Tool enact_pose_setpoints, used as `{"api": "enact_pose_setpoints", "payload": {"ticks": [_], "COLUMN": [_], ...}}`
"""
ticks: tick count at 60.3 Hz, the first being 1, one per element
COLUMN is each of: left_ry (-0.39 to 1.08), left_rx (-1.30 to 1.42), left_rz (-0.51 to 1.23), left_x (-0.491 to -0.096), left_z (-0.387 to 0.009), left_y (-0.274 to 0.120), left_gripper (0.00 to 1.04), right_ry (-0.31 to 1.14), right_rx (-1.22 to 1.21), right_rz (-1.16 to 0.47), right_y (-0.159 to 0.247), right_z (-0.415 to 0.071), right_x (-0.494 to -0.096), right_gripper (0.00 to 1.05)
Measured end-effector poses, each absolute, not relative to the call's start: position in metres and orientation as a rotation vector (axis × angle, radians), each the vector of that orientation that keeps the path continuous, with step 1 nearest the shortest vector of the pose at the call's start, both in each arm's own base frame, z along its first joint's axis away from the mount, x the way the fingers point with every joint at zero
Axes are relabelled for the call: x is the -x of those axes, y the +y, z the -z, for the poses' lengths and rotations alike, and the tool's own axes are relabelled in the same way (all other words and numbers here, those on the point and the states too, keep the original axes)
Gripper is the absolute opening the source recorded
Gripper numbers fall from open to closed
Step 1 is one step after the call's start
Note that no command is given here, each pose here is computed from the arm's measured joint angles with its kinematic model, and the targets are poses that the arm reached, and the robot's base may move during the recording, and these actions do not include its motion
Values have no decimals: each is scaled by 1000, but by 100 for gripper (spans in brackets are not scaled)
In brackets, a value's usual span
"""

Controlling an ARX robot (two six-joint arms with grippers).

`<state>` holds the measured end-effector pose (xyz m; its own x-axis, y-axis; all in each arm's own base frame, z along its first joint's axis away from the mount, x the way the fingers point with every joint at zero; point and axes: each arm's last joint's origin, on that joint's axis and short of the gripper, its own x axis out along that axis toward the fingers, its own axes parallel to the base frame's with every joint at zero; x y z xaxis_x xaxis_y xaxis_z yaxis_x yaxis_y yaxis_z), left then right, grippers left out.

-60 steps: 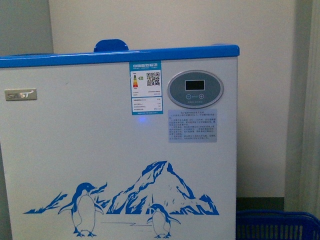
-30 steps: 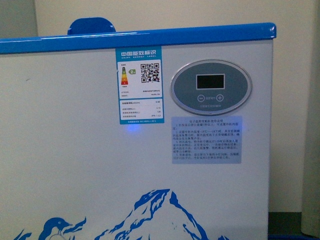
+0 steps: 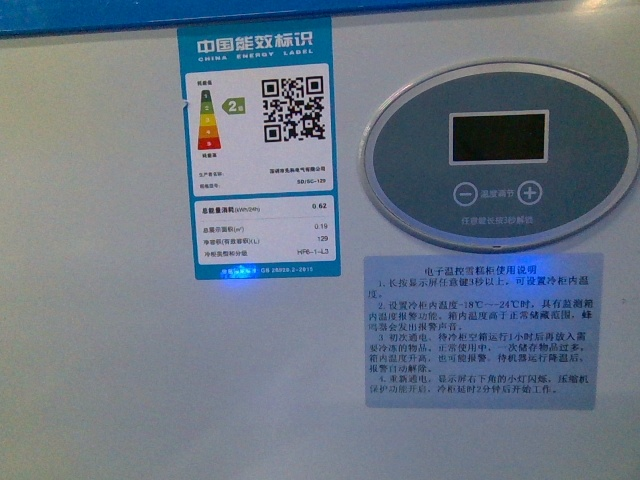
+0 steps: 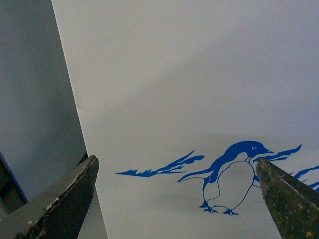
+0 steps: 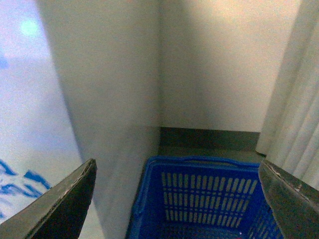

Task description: Put drink in fridge

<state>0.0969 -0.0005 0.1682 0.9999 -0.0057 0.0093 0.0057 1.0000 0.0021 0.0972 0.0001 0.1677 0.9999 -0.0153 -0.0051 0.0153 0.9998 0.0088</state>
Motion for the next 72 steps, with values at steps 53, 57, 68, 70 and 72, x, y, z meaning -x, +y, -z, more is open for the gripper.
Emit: {"api": "enact_pose_setpoints", "payload": {"ticks": [53,57,68,70,72], "left_ry": [-10,-10,-10,-10,-10], "left_rx": [-2,-2,-2,-2,-2], "left_rz": [5,5,5,5,5], "left_x": [-97,-97,-97,-97,-97], "left_z": [-168,-168,-168,-168,-168], "left_y": [-1,-1,-1,-1,-1], "left_gripper": [97,97,97,97,97], "right_ry": [1035,1072,1135,1145,1153], "right_rx": [47,71,121,127,131], "right_rz": [370,396,483,494,503], "right_y": [-96,-98,-107,-108,-109], "right_z": [70,94,137,144,148], "right_x": [-308,-314,-323,-325,-326], "right_gripper": [97,97,97,97,97]}}
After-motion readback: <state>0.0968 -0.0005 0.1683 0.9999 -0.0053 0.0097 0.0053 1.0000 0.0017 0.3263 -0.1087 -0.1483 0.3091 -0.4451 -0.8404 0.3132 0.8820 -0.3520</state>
